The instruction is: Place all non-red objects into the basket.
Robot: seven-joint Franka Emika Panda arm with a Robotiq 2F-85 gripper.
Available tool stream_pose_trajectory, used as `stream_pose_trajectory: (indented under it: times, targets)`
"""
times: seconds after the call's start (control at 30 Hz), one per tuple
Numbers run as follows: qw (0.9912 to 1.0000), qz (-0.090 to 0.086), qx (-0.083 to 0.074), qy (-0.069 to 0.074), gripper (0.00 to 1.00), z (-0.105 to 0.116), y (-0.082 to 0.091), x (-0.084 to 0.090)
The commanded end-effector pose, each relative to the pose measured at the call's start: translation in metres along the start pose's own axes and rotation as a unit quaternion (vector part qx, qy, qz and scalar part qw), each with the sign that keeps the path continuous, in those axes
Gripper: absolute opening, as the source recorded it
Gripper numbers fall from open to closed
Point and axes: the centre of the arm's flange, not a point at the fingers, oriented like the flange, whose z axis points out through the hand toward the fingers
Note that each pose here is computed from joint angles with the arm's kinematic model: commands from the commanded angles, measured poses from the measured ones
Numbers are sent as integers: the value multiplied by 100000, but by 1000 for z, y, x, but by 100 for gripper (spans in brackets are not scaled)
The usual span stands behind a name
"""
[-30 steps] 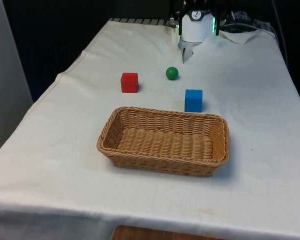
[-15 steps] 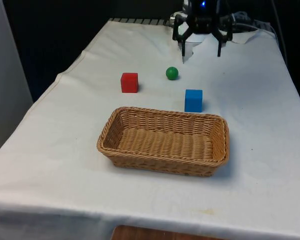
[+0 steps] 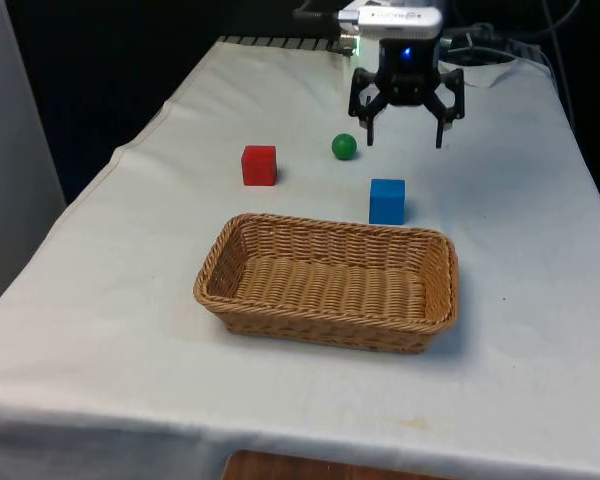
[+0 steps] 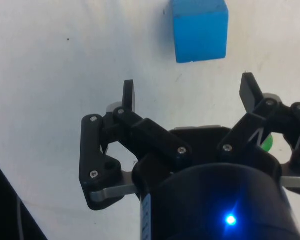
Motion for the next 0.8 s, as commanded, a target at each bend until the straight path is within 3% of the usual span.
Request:
stream_pose_trajectory:
  times: [0.0,0.2,0.53,0.77]
  targets:
    - [99998,13,428,378,100,-3,2,-1]
    - [99999,-324,-46,-180,100,2,4,-3]
    - [99984,-1137,-1264,-581,100,35,7,0]
    - [99977,-1842,-1086,-172,100,60,5,3]
